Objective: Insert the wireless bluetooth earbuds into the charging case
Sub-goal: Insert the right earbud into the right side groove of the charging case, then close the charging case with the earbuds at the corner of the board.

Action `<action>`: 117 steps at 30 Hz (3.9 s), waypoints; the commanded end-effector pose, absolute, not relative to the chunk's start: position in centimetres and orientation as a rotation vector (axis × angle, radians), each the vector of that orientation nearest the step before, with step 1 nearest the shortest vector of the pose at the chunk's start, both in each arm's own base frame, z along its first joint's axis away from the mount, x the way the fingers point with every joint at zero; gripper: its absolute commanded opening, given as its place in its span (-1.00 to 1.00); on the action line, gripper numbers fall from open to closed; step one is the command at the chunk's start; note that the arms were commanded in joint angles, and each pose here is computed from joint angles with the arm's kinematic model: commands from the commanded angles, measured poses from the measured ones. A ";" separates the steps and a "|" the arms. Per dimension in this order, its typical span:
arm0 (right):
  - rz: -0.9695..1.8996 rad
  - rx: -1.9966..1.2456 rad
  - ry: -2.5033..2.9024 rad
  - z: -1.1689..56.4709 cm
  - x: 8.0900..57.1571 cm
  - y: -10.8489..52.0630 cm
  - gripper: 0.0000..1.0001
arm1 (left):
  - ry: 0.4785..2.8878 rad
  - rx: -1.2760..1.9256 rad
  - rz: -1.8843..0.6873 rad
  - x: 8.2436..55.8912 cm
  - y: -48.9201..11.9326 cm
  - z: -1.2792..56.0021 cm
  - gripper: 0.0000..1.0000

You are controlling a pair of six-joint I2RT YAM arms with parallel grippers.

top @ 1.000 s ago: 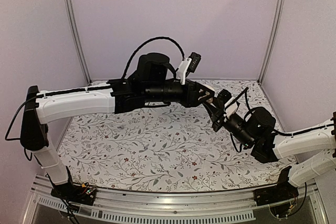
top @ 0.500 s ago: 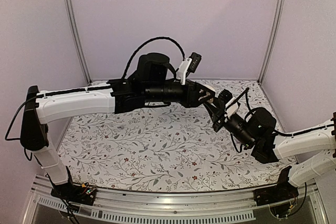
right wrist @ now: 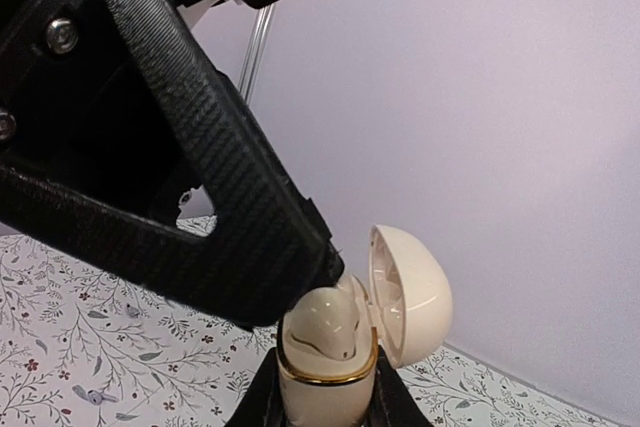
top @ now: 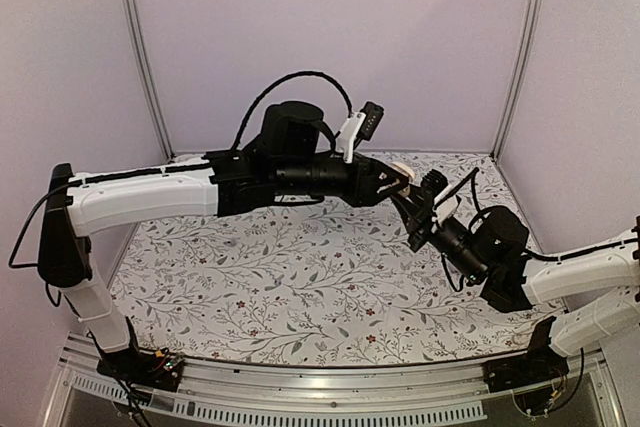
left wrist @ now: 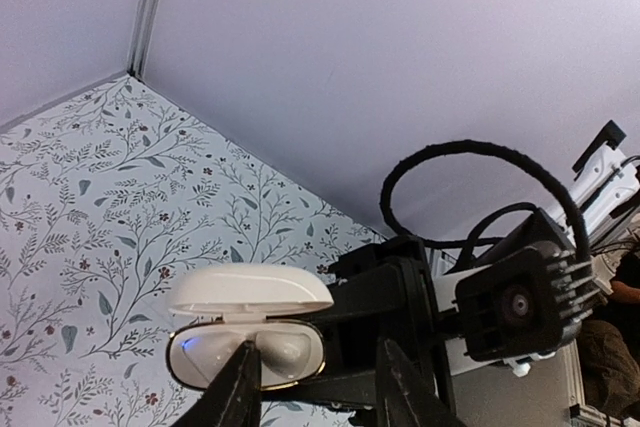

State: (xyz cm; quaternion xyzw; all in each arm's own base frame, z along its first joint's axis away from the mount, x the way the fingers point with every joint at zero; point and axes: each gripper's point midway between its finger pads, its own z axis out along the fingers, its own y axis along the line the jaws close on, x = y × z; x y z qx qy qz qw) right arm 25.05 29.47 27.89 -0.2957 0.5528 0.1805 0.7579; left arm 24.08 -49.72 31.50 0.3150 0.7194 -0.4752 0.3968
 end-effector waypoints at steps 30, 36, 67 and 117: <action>0.715 -0.852 1.059 30.2 19.1 30.5 -1.00 | 1.662 1.056 -1.135 20.5 -45.3 34.4 0.34; 0.792 -0.942 1.057 29.4 17.7 31.4 -1.00 | 1.671 1.091 -1.204 19.9 -46.3 33.7 0.51; 0.863 -0.993 1.045 29.6 16.7 32.2 -1.00 | 1.810 1.109 -1.188 20.3 -47.3 28.5 0.99; 1.098 -1.087 1.211 28.8 17.0 34.0 -1.00 | 1.253 1.440 -1.136 13.6 -45.6 30.7 0.72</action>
